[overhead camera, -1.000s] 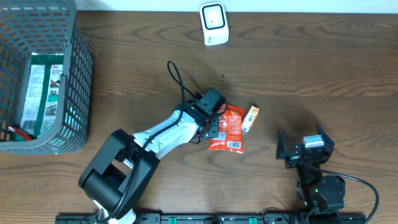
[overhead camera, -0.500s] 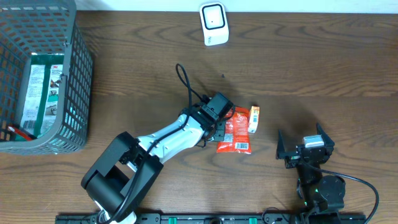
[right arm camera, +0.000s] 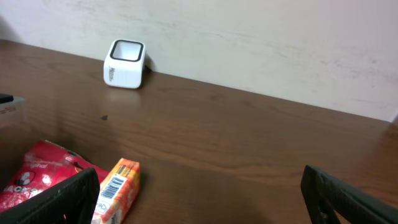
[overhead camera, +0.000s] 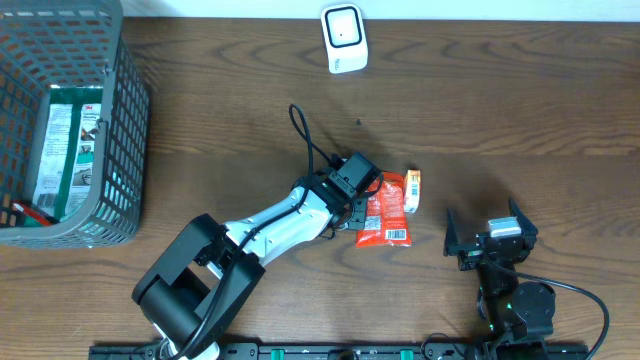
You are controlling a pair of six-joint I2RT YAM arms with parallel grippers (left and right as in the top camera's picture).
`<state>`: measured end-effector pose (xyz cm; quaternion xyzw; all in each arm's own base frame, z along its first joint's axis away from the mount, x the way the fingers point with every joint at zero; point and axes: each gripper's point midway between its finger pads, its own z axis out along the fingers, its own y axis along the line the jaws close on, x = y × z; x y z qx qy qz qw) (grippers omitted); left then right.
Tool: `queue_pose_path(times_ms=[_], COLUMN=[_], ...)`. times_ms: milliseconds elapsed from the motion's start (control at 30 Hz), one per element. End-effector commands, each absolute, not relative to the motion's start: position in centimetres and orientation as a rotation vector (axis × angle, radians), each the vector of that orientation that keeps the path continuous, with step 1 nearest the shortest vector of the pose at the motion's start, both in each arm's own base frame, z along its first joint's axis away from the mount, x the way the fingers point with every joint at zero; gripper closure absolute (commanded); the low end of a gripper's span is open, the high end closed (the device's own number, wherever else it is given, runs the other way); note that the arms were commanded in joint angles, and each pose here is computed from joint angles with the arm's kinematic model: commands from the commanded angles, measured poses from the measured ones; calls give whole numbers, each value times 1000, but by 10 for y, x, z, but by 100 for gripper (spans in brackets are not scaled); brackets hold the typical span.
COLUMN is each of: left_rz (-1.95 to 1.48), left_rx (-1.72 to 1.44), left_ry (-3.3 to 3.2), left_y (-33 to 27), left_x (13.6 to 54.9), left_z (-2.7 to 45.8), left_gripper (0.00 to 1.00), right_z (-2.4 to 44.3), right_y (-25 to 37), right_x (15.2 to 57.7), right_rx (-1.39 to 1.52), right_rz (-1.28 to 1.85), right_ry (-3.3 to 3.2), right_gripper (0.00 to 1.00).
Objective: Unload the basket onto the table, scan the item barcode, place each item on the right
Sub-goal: 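Release the red bag and move the left gripper back to the basket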
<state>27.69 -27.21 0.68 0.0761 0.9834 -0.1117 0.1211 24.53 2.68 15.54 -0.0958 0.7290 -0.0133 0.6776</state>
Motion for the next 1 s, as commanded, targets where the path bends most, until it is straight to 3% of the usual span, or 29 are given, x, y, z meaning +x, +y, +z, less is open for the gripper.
queue_pose_path(times_ms=[0,167,367,667,967], left_rz=[-283,-269,-192,-64,-260], left_rx=[287,318,248,-224,-492], left_ry=[2887,2873,2770,2448,2151], left_y=[-266,-258,-219,-68,23], left_x=[273,286,328,370,357], left_z=[3,40,134,278,356], left_gripper=[56,50,39,27,27], right_z=[155,155,155,155,155], right_y=[28,28,28,28,28], right_x=[245,245,245,245,245], right_rx=[-230,-230,-230,-231,-231], right_rz=[-32,-32,-32,-32,-32], right_ry=[1637,1637,1637,1637,1637], right_gripper=[1,1,1,1,1])
